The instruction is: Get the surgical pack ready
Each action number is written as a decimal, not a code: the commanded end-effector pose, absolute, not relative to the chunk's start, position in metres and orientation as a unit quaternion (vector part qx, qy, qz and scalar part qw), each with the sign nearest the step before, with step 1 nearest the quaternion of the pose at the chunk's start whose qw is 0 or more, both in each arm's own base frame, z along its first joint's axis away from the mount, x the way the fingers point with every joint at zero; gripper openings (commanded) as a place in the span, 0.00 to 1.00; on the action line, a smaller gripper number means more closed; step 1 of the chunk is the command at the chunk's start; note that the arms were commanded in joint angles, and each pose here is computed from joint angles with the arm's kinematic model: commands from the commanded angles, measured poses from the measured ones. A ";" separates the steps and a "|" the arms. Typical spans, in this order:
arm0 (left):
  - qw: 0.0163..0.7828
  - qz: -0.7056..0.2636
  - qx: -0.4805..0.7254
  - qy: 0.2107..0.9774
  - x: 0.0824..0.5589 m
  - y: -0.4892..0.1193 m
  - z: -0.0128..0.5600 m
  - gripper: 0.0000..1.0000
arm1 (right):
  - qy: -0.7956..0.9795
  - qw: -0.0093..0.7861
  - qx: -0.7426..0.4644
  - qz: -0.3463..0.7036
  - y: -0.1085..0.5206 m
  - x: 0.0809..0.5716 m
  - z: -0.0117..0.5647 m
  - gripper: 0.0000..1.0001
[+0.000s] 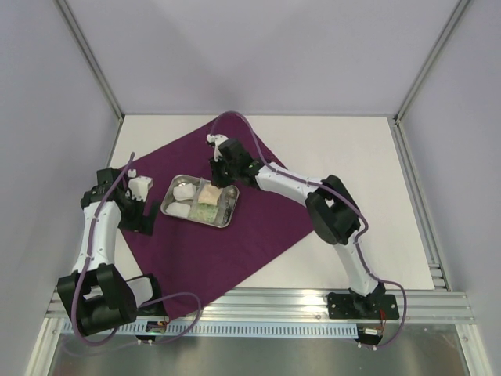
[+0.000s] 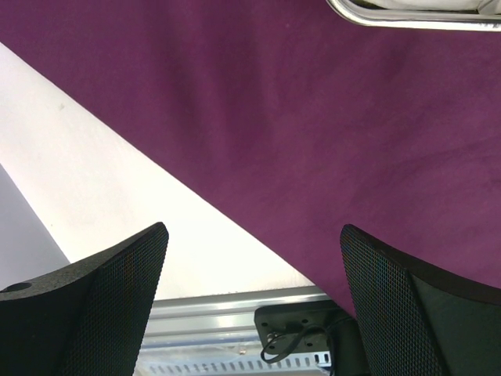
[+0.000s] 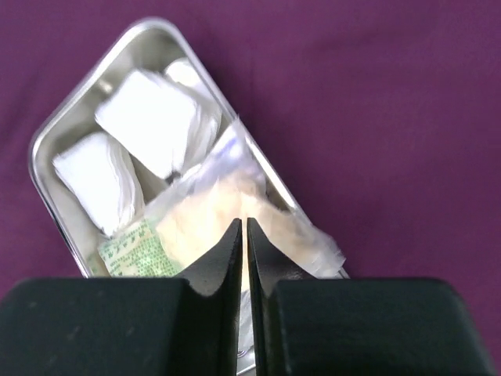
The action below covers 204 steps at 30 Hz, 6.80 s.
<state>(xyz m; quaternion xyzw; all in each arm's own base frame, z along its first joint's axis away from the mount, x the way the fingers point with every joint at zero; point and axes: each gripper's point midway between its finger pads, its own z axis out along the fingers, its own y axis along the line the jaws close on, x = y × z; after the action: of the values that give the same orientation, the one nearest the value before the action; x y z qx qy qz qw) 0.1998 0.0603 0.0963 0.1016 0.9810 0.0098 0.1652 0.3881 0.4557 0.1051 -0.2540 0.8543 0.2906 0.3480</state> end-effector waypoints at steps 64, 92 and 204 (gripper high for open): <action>0.202 0.012 0.093 0.975 0.204 0.058 0.121 1.00 | 0.911 0.279 0.276 0.129 0.064 0.331 0.015 0.00; 0.200 0.002 0.087 0.976 0.210 0.057 0.128 1.00 | 0.882 0.406 0.222 0.085 0.036 0.366 0.137 0.67; 0.189 0.035 0.102 0.976 0.151 0.052 0.135 1.00 | 0.827 0.323 -0.405 0.218 0.383 0.033 0.109 0.73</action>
<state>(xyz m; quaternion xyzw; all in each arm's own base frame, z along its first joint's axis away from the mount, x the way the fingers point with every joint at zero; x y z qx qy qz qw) 0.1619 0.0502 0.1269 0.0965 0.9778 0.0219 0.1850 0.0580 0.3608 0.0996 -0.3661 0.8516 0.2139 0.3082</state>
